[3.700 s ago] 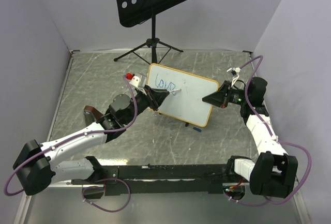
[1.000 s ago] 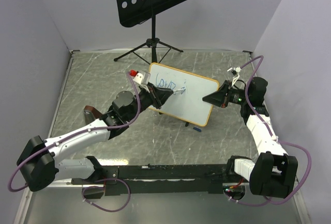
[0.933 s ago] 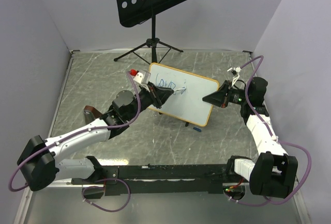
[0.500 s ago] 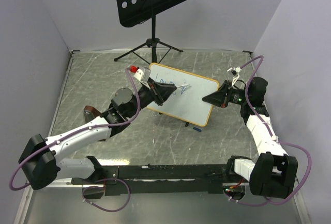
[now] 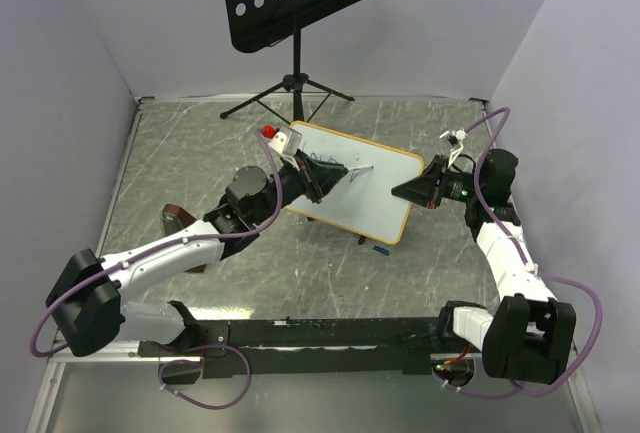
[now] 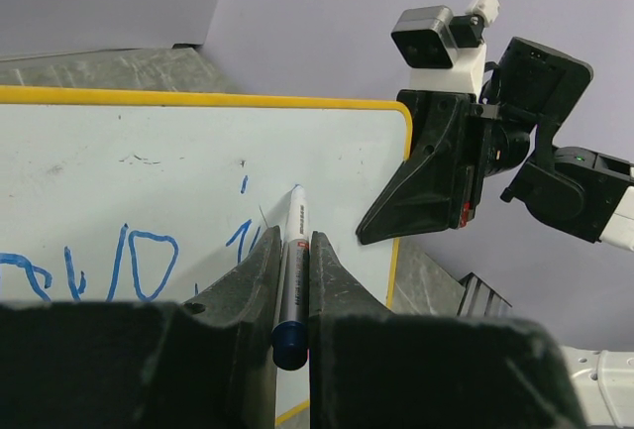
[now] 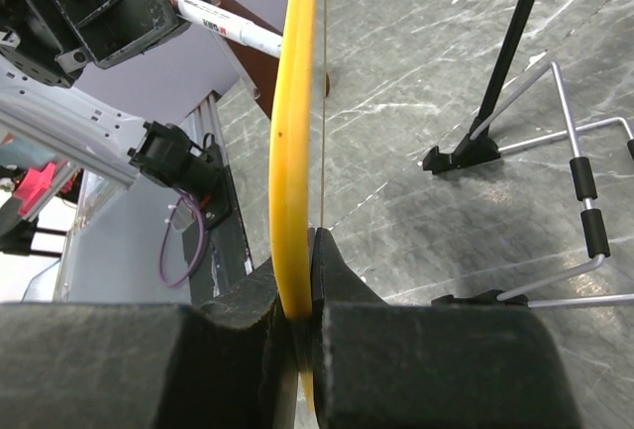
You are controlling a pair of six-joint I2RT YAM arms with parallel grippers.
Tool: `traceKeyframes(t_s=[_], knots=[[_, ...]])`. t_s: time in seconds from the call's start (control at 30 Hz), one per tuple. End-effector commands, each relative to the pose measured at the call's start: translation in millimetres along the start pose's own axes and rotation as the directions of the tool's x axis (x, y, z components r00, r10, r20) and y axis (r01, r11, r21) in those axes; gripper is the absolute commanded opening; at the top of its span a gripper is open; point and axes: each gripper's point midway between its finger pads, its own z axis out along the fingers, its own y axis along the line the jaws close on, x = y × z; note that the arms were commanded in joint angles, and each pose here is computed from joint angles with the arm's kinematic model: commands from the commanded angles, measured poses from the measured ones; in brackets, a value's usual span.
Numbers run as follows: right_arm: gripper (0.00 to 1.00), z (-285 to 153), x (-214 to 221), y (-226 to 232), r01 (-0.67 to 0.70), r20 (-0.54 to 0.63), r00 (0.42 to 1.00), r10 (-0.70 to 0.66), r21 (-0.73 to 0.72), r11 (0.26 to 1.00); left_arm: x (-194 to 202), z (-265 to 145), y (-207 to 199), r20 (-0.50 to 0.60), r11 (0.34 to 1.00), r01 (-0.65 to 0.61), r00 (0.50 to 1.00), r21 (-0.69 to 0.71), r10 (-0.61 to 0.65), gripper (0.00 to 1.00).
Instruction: Write a sentence on the whiteboard
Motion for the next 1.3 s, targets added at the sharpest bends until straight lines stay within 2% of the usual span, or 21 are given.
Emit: traceKeyframes(t_s=[0.0,0.13,0.67,1.27], knots=[[0.0,-1.2,-9.6,18.1,0.114,0.003,0.993,-0.114,-0.06,0.992,-24.8,3.2,-3.1,0.066,1.0,-0.018,0.998,-0.013,0.019,0.01],[0.0,-1.2,-9.1,17.9,0.112,0.002,0.994,-0.113,-0.06,0.992,-24.0,1.3,4.5,0.066,0.998,-0.025,0.997,-0.055,0.029,0.01],[0.0,-1.3,-9.4,18.3,0.114,0.003,0.993,-0.114,-0.061,0.992,-9.9,-16.7,12.8,0.028,0.996,-0.023,0.999,-0.081,0.025,0.01],[0.0,-1.4,-9.8,19.4,0.117,0.003,0.993,-0.117,-0.062,0.991,22.3,-14.5,10.6,-0.084,0.999,0.001,0.996,-0.035,-0.004,0.01]])
